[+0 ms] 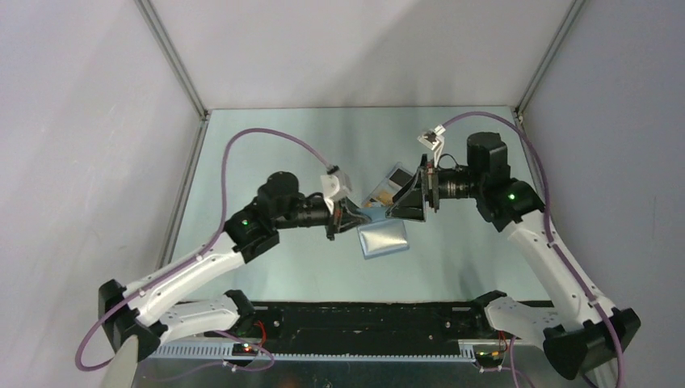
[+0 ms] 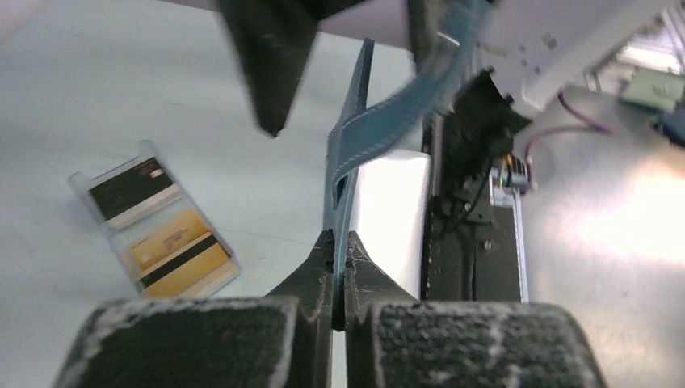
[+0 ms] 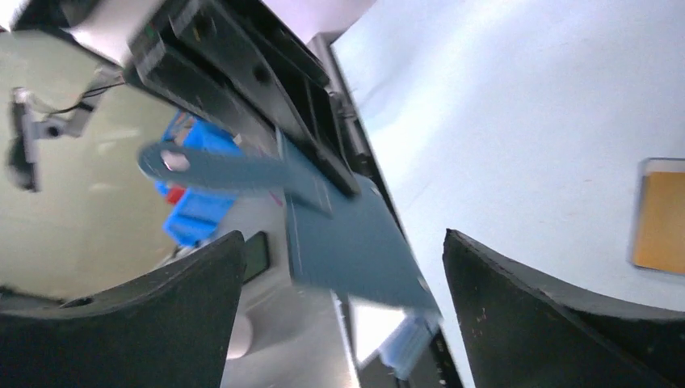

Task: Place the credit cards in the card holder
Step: Open the card holder at the center of the board.

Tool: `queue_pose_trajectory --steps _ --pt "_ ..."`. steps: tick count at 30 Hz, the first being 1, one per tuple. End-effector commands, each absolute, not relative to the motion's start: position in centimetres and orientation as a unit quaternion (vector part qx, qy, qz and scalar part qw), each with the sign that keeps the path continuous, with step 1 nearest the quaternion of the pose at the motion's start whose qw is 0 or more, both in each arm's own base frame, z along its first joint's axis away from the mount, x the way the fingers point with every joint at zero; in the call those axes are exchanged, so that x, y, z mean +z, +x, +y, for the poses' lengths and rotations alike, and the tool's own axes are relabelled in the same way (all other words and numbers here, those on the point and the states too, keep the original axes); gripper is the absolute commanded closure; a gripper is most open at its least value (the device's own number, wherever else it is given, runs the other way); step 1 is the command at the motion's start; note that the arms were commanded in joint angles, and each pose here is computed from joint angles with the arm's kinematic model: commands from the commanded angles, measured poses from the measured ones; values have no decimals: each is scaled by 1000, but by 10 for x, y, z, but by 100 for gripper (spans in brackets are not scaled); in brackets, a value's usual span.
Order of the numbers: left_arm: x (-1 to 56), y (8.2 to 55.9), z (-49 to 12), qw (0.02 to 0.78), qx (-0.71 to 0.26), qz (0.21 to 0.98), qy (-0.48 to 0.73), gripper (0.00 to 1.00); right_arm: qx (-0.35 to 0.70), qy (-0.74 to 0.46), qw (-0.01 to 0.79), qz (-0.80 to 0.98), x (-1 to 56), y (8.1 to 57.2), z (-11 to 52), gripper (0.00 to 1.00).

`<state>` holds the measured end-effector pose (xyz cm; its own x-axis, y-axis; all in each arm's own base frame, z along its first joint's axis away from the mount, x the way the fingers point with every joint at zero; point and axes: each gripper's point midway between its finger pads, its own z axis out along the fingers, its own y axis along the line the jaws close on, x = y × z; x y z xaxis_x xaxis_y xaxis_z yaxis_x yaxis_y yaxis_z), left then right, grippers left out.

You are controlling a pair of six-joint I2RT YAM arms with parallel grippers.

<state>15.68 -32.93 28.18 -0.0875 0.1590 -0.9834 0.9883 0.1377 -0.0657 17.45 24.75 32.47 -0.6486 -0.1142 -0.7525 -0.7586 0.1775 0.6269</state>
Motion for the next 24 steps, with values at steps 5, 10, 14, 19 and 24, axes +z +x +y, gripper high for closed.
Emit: queue_pose_trajectory --steps 5,10,14,19,24 --pt "320 176 -297 434 -507 671 321 100 490 -312 366 727 320 185 229 1" --pt "332 162 -303 386 -549 661 334 100 501 -318 365 717 318 186 233 1" --pt "345 152 -305 374 -568 642 353 100 516 -315 354 713 316 192 240 1" --pt "358 146 -306 367 -581 628 366 100 553 -343 335 681 324 185 260 2" --pt "364 155 -307 386 -572 631 355 86 600 -362 275 659 325 167 271 51"
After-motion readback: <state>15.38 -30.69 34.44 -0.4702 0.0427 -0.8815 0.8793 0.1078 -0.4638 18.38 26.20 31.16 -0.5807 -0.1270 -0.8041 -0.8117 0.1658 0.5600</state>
